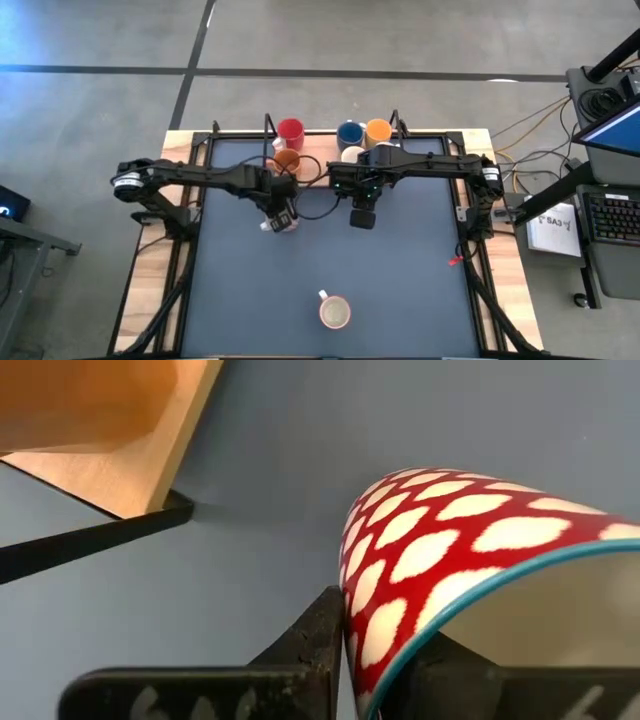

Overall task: Place coffee mugs
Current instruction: Move the brown cup to the center of the table

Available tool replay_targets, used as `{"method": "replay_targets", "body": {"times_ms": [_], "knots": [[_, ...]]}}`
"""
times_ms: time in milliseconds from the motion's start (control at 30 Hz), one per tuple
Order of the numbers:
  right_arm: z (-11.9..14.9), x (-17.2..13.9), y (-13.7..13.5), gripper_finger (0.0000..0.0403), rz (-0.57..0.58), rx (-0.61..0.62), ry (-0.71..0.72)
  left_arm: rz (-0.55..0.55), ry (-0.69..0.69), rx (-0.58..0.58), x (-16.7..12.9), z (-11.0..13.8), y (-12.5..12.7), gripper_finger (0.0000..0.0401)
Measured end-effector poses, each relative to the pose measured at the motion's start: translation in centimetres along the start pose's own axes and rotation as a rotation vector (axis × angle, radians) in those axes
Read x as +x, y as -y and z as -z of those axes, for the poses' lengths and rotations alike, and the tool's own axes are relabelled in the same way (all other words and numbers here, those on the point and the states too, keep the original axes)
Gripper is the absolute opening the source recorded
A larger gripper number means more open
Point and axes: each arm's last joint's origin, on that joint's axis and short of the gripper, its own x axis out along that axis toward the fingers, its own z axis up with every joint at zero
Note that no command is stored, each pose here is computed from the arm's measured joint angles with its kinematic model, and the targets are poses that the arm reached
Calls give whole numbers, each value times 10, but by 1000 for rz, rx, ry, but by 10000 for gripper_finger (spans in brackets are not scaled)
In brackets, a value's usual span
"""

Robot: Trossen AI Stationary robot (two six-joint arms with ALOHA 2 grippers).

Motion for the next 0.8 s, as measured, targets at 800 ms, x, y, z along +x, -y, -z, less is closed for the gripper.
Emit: {"method": "replay_targets", "body": {"times_ms": [800], "knots": [[4,0,0,63,3,-15,-42,26,131,5,-16,-20,3,104]]}}
